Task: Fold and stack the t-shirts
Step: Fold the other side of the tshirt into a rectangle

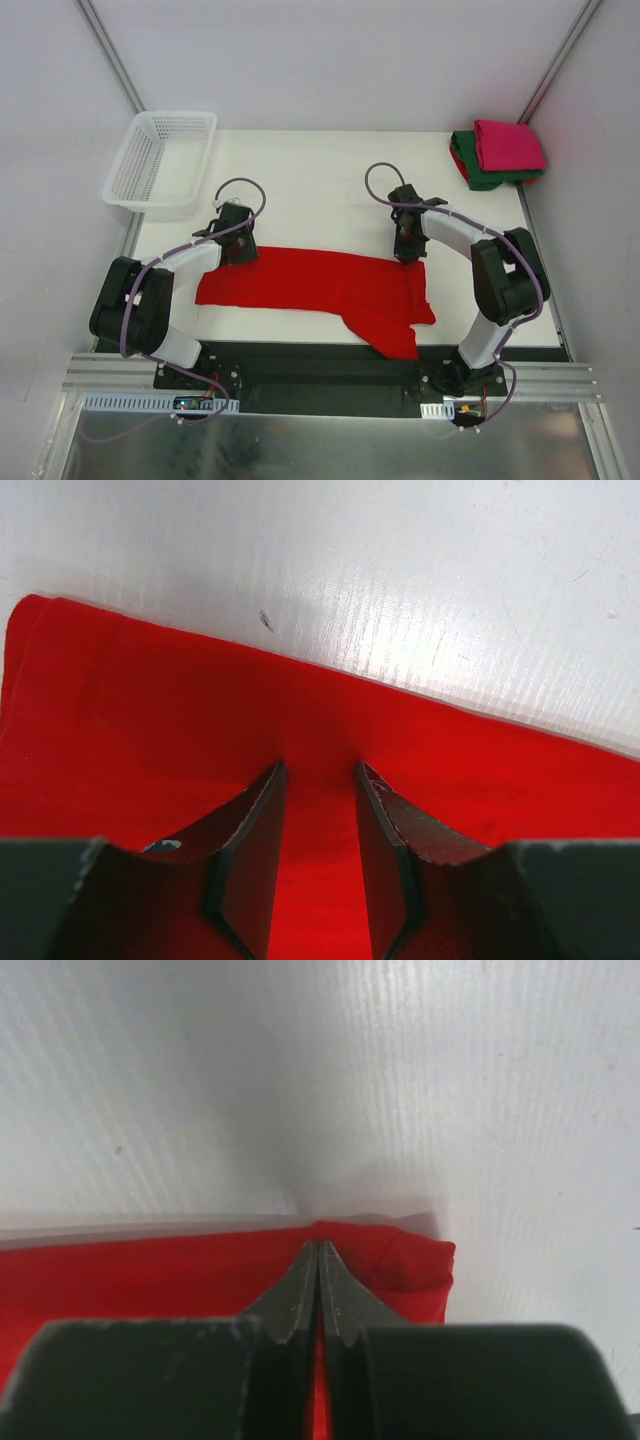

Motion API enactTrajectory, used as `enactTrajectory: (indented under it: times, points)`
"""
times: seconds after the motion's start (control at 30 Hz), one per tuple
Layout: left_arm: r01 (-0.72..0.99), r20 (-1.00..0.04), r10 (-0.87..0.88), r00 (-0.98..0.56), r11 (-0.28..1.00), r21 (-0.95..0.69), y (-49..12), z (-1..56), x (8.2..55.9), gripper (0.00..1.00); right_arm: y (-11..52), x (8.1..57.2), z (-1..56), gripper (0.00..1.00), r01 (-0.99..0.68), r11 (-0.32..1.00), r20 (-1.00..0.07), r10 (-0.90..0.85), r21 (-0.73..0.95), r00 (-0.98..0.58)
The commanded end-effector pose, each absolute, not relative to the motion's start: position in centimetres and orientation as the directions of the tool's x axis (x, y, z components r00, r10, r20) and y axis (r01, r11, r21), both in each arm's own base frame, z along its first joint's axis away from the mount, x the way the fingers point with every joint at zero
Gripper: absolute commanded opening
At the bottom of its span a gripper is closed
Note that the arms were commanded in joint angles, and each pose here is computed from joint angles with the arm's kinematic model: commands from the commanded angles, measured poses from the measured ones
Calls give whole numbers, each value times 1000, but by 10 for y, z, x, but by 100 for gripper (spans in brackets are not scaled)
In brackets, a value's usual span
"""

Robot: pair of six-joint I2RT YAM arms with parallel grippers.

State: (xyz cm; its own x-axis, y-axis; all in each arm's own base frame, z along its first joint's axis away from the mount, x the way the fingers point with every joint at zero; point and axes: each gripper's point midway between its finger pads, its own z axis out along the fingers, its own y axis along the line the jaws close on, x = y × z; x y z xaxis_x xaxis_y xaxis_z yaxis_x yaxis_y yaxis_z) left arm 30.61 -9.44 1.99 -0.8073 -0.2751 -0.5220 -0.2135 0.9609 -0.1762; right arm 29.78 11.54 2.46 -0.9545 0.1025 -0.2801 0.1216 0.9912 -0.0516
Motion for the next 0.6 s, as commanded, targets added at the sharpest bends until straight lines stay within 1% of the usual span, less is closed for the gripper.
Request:
enactTrajectory:
  times: [0.0,0.17,0.27,0.37,0.57]
  points:
    - [-223,-489,-253,-835,967,-120,-88,18,294,33,84,285,42,1,149,970,-296,88,-191,-951]
    - [-225,-492,-248,-835,968,-106,-86,21,294,34,65,285,55,2,179,942,-325,81,-285,-942]
    - [-227,-486,-250,-838,968,-107,-87,20,294,33,57,287,62,8,200,928,-358,79,-315,-931]
    - [-227,-483,-250,-839,968,-105,-87,19,294,33,50,286,68,12,215,914,-371,78,-343,-925]
    - [-227,-482,-248,-840,969,-102,-86,19,293,33,37,285,80,17,248,888,-406,77,-388,-911]
